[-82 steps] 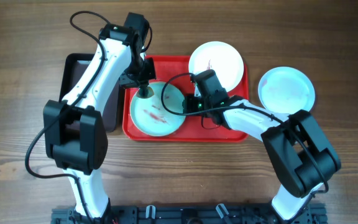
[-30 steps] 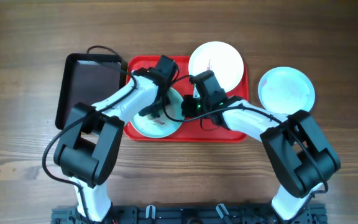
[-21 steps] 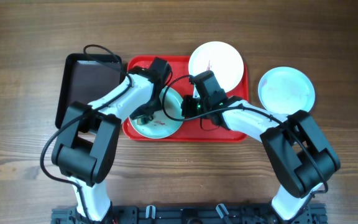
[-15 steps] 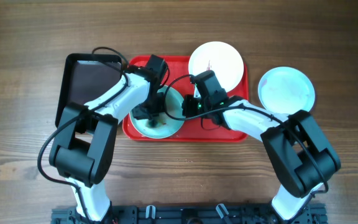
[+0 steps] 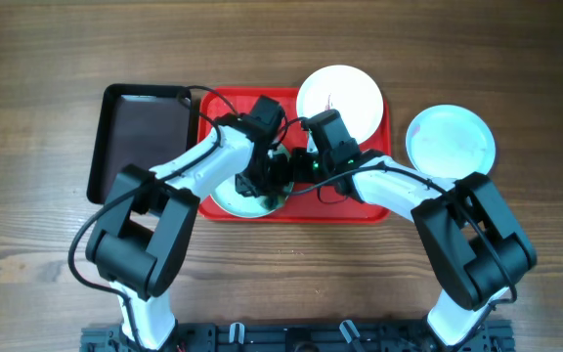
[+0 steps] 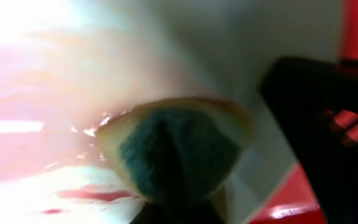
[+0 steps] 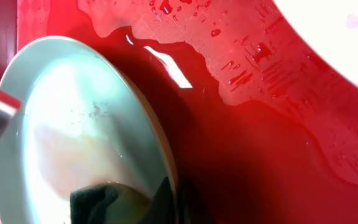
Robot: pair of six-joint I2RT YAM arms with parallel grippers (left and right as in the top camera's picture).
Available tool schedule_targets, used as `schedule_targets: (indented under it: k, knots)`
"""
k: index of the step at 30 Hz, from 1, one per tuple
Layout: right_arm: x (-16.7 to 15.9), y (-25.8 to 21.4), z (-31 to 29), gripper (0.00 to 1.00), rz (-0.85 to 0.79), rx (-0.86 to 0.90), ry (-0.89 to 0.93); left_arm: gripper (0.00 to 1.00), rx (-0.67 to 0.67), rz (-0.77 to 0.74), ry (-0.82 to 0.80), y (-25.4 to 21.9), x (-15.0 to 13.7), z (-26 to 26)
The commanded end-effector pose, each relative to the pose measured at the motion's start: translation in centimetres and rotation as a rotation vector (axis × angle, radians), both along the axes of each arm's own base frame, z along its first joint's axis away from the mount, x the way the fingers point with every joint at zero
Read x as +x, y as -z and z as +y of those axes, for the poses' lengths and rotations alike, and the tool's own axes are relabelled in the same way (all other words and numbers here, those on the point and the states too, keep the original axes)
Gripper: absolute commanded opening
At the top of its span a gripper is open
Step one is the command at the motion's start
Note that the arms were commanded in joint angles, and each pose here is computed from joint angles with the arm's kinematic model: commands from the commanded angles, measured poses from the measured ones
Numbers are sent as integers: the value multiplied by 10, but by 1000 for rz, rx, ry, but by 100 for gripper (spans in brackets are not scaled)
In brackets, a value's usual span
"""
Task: Clean dirty plates on tray and stack at the side
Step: 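Scrub the plate with the sponge while the right gripper pins its rim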
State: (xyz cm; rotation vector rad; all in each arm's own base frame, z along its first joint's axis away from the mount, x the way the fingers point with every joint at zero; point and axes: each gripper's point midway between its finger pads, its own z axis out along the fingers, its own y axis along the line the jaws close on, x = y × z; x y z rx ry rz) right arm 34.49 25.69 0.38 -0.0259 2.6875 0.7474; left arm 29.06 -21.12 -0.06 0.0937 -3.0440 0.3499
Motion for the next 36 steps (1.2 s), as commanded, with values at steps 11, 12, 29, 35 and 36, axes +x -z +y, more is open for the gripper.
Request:
schedule_targets:
  k: [11, 12, 29, 35, 36]
  knots:
    - [2, 7, -1, 4, 16, -7, 18, 4, 748, -249, -469, 45, -10, 142]
    - [2, 7, -1, 4, 16, -6, 18, 4, 744, -267, -474, 47, -8, 143]
    - [1, 7, -1, 4, 18, -8, 17, 4, 378, -305, 78, 61, 38, 67]
    - [1, 7, -1, 4, 19, -8, 17, 4, 243, -211, 110, 56, 33, 52]
    - [1, 8, -1, 4, 19, -9, 18, 4, 207, -193, 114, 54, 32, 49]
